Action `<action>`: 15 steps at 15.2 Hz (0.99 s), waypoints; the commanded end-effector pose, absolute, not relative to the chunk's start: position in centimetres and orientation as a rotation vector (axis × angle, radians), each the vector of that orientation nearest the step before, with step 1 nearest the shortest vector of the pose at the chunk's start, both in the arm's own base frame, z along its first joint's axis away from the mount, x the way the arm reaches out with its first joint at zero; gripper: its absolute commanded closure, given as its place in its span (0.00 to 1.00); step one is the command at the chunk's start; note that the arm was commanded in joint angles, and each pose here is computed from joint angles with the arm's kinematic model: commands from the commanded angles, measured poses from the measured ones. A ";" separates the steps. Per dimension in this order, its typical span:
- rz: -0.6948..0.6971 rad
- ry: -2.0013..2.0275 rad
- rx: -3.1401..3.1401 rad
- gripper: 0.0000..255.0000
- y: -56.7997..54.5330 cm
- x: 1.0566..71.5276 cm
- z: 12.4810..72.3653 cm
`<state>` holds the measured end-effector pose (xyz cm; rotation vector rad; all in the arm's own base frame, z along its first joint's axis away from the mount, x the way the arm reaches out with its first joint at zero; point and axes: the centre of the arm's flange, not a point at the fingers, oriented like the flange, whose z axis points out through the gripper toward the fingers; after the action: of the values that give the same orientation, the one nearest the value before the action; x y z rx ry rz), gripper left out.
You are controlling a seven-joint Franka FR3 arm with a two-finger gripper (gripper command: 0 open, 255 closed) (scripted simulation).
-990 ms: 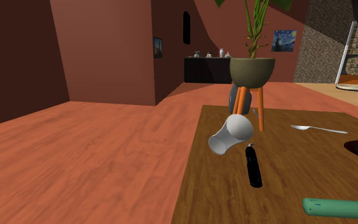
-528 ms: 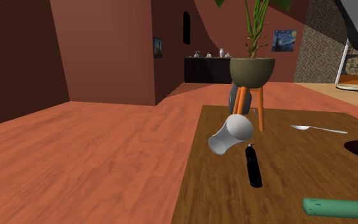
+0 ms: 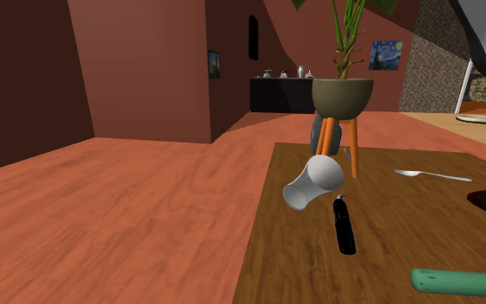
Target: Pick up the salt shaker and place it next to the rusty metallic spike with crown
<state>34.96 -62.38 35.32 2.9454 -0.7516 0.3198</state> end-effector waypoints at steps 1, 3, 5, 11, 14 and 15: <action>0.309 -0.753 2.954 1.00 -62.3 35.0 34.8; 0.309 -0.752 2.954 0.00 -62.2 35.2 34.8; 0.309 -0.752 2.954 0.00 -62.2 35.2 34.7; 0.309 -0.753 2.954 0.00 -61.6 34.1 39.6; 0.309 -0.753 2.954 0.00 -61.6 34.1 39.6; 0.309 -0.753 2.954 0.00 -61.6 34.1 39.6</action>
<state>34.13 -61.65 39.58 2.9537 -0.7526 0.3092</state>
